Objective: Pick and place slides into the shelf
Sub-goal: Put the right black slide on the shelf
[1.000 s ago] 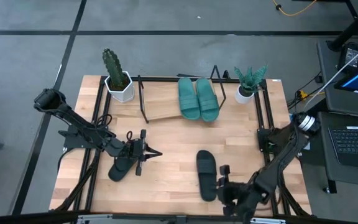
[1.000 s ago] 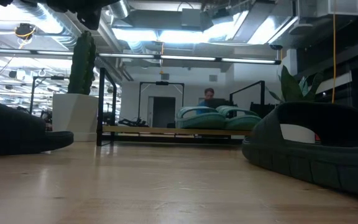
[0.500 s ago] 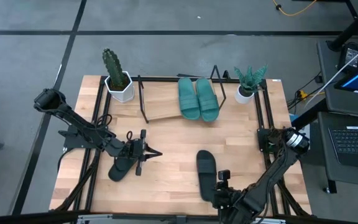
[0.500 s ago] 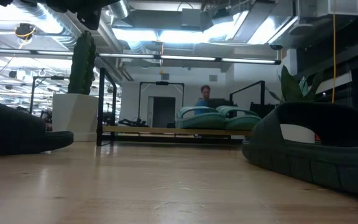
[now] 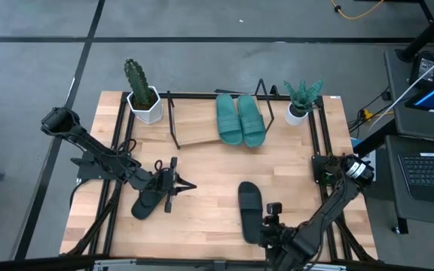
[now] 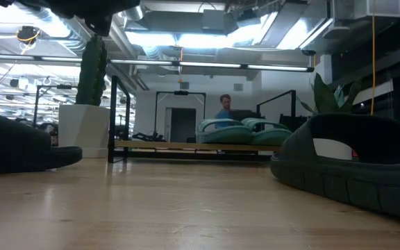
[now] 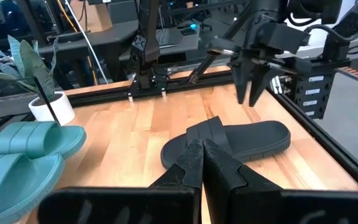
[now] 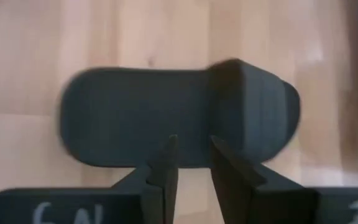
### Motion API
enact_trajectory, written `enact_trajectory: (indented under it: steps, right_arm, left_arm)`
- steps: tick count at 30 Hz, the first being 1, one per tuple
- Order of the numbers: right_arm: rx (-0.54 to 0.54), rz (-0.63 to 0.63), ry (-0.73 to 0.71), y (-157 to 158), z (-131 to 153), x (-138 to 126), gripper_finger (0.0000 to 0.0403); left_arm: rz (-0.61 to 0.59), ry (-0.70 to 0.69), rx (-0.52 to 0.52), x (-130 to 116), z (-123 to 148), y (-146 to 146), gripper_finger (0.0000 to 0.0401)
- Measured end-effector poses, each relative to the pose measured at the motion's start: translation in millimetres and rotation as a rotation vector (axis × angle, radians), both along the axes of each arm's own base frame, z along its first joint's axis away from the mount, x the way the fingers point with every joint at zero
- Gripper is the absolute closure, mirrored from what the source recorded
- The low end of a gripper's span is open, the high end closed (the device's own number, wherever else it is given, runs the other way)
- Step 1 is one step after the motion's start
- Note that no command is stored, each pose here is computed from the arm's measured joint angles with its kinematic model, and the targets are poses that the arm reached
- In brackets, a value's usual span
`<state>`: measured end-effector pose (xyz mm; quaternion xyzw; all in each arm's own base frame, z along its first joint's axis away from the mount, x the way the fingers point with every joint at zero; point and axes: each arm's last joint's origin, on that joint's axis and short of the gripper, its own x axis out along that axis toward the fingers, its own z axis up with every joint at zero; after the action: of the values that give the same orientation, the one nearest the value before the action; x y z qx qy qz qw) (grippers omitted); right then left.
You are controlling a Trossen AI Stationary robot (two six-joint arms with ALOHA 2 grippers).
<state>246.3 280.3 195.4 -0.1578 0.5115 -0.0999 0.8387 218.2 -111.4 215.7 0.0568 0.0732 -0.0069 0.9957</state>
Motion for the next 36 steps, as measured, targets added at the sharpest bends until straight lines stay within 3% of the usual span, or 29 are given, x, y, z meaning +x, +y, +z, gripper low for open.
enact_trajectory:
  steps: [12, 23, 36]
  right_arm:
    - [0.017, -0.042, -0.017, -8.0, 0.1, 11.6, 0.0213]
    - [0.034, -0.036, -0.043, -10.6, 0.6, 20.8, 0.0210]
    - [-0.079, -0.082, 0.079, -33.0, -24.6, 39.4, 0.0210]
  left_arm:
    - [0.000, 0.011, 0.007, -0.2, -1.2, 0.1, 0.0401]
    - [0.000, 0.014, 0.008, -0.2, -1.5, 0.1, 0.0401]
    - [0.000, 0.015, 0.009, -0.3, -1.6, 0.1, 0.0401]
